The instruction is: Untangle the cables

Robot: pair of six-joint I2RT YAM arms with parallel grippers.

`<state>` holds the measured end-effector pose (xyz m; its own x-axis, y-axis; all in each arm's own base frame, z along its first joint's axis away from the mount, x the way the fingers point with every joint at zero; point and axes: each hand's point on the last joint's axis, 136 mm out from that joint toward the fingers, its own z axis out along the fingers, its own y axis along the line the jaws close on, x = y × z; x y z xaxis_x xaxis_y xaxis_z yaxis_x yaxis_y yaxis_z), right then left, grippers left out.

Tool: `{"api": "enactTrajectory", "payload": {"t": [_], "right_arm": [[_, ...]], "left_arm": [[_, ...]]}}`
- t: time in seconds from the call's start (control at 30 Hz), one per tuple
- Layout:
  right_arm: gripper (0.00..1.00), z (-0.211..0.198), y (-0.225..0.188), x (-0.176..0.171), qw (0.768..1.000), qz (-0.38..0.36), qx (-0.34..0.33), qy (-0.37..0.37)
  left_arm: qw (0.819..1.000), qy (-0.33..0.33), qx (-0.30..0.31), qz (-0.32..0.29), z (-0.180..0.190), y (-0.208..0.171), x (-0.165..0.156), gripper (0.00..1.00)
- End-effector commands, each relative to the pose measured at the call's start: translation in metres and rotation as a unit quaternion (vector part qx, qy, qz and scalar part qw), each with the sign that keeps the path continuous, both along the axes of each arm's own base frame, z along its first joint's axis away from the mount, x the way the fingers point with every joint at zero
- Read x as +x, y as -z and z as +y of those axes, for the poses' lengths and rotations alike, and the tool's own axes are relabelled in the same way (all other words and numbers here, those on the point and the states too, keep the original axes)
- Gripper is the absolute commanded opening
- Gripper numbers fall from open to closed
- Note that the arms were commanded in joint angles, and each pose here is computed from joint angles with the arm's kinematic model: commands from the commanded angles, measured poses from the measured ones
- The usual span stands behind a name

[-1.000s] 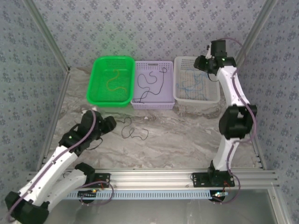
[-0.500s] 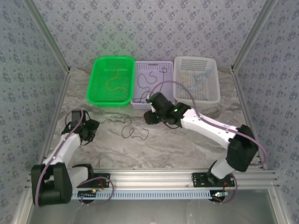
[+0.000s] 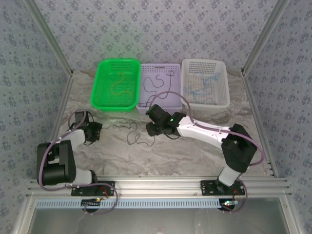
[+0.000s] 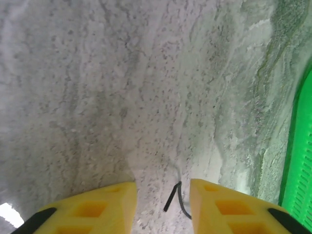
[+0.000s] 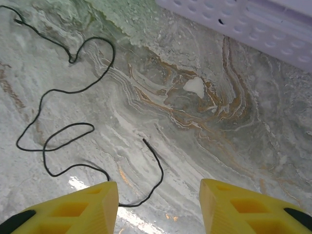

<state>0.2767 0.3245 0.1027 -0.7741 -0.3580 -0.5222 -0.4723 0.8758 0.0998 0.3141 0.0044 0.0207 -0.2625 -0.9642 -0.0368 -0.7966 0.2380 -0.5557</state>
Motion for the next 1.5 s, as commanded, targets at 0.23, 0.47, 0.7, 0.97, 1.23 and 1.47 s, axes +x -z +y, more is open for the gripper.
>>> {"api": "enactTrajectory", "payload": {"t": [0.23, 0.47, 0.7, 0.97, 1.23, 1.47], "right_arm": [[0.5, -0.001, 0.04, 0.003, 0.998, 0.024, -0.044, 0.03], [0.49, 0.006, 0.066, 0.01, 0.996, 0.033, -0.078, 0.021], [0.48, 0.008, 0.078, 0.012, 0.995, 0.038, -0.091, 0.02], [0.35, 0.01, 0.082, 0.006, 0.994, 0.038, -0.106, 0.016], [0.42, -0.001, 0.081, -0.008, 0.988, 0.013, -0.15, 0.017], [0.17, -0.011, 0.097, -0.006, 0.984, 0.017, -0.177, 0.031]], "left_arm": [[0.999, -0.006, -0.003, -0.052, 0.001, 0.003, 0.028, 0.05], [0.998, 0.0, 0.006, -0.065, 0.002, -0.009, 0.03, 0.0], [0.996, 0.001, 0.023, -0.09, 0.005, -0.037, 0.022, 0.0], [0.993, 0.012, 0.042, -0.113, 0.007, -0.069, 0.018, 0.0], [0.991, 0.025, 0.039, -0.123, 0.003, -0.08, 0.018, 0.0], [0.99, 0.029, 0.041, -0.134, 0.002, -0.091, 0.015, 0.0]]}}
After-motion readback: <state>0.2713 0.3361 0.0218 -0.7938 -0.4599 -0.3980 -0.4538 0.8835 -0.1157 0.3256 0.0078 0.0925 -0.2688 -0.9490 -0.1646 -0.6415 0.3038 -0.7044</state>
